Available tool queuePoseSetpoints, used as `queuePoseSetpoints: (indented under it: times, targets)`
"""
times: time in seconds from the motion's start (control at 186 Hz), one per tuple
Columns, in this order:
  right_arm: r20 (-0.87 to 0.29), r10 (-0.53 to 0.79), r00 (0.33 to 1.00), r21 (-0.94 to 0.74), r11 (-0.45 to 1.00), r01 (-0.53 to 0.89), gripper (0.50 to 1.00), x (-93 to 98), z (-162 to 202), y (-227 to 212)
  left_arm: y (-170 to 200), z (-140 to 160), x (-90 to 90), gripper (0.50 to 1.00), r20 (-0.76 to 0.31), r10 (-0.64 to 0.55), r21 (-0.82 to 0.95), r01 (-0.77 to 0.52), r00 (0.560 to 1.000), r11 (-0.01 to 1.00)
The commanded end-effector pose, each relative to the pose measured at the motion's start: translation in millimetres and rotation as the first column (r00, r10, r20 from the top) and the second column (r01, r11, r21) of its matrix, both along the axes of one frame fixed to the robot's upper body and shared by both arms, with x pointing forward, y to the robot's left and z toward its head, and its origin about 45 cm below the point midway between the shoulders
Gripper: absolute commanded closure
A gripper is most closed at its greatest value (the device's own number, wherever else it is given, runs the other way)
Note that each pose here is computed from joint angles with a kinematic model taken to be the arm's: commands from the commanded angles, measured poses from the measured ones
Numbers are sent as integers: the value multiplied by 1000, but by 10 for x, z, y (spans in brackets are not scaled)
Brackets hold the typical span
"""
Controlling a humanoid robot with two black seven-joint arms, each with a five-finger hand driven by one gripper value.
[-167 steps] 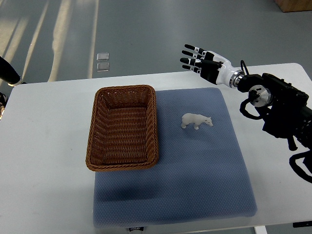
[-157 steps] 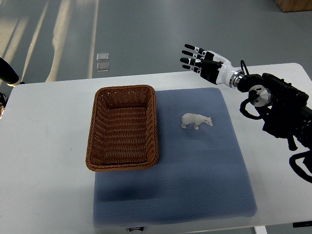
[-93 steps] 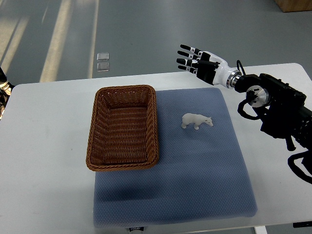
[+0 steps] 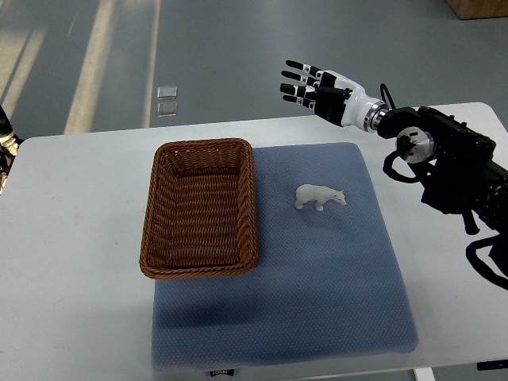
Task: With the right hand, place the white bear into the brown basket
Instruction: 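Move the right hand over the mat toward the white bear figurine, then lower the right hand onto the white bear and close fingers around it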
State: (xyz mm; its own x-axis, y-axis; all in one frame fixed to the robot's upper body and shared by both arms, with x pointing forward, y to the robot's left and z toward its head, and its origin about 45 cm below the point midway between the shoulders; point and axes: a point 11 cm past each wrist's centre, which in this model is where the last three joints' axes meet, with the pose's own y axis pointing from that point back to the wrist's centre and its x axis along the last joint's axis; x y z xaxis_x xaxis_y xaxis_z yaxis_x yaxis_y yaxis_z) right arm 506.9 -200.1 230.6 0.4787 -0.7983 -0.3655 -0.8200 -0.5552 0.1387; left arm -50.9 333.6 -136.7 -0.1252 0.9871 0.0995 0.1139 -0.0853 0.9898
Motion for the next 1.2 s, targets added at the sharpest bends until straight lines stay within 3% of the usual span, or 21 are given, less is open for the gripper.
queuePoseSetpoints:
  times: [0.0,0.221,0.663,0.954,1.197]
  targets:
    - [7,9,1000,-32,999,-8,558,8,18,-38,1,0,-1,500,0,-1,0,1,1000,1000]
    - [12,96,995,-230,969,-91,560,-29,-56,-44,1,0,-1,500,0,-1,0,1,1000,1000]
    - [105,288,952,-626,763,-161,560,64,250,-301,1,0,-1,500,0,-1,0,1,1000,1000]
    - [125,533,837,-818,533,-217,560,-138,327,-107,1,0,0,500,0,0,0,0,1000,1000]
    - [42,704,709,-918,307,-251,560,-457,360,-146,1,0,0,500,0,0,0,0,1000,1000]
